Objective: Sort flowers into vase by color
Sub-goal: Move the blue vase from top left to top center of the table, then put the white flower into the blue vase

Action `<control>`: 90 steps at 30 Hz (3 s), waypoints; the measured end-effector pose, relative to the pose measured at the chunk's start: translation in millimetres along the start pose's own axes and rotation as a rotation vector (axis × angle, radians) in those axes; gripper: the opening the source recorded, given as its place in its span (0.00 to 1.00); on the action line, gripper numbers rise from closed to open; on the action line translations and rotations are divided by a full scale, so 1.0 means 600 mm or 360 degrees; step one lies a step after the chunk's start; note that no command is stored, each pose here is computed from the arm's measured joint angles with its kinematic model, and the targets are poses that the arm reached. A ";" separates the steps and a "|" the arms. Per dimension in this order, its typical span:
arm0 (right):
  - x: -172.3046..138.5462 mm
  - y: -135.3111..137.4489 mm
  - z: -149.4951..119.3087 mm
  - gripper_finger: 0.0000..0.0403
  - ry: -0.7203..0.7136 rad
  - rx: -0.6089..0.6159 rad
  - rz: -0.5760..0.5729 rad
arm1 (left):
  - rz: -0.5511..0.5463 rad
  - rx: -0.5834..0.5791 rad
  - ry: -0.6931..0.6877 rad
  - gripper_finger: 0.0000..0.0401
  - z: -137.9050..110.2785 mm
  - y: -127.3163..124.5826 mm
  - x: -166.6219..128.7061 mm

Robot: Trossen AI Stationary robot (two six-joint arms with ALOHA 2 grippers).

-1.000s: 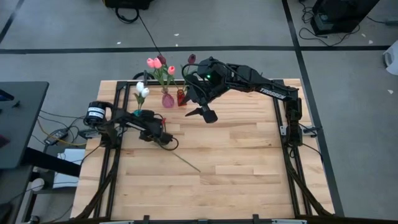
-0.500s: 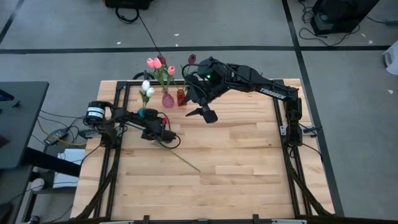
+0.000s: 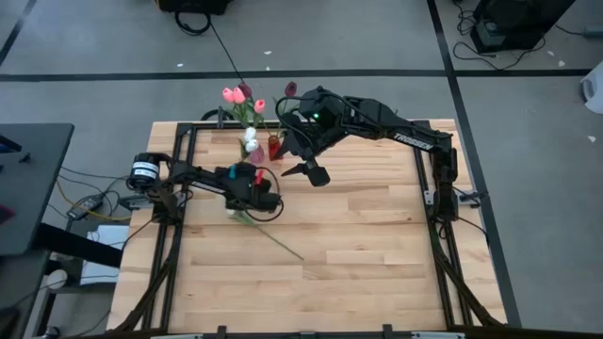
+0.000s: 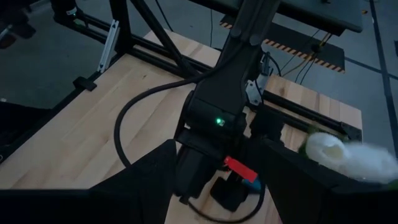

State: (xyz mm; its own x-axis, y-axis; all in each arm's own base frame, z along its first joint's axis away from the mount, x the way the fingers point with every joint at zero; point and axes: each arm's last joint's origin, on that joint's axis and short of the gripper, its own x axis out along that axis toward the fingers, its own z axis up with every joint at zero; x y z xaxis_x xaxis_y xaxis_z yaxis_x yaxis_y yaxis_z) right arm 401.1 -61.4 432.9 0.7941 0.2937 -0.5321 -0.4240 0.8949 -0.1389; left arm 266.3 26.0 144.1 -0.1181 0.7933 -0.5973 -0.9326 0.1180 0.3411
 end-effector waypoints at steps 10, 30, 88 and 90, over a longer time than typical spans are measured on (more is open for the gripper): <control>0.000 0.000 0.000 0.60 0.0001 0.0001 0.0000 | -0.0321 -0.0039 -0.0104 0.93 0.038 -0.051 -0.020; 0.000 0.001 -0.002 0.60 0.0027 0.0010 -0.0001 | -0.0690 0.0076 -0.0273 0.93 0.067 -0.096 -0.042; 0.229 0.345 -0.124 0.60 -0.0089 0.0847 -0.0551 | -0.1935 0.1300 -0.0546 0.77 -0.127 0.153 -0.394; 0.241 0.350 -0.160 0.60 -0.0109 0.0922 -0.0640 | -0.1943 0.1296 -0.0587 0.76 -0.132 0.158 -0.399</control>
State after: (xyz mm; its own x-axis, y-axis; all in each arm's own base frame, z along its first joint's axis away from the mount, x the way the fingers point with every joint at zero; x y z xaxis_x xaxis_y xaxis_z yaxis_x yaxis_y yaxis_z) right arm 384.9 136.9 246.7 0.8742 -0.0938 -0.4764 0.1928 0.9676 0.1633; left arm 179.0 -200.0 262.0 0.7707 0.0538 -0.6349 0.0599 0.9859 0.1562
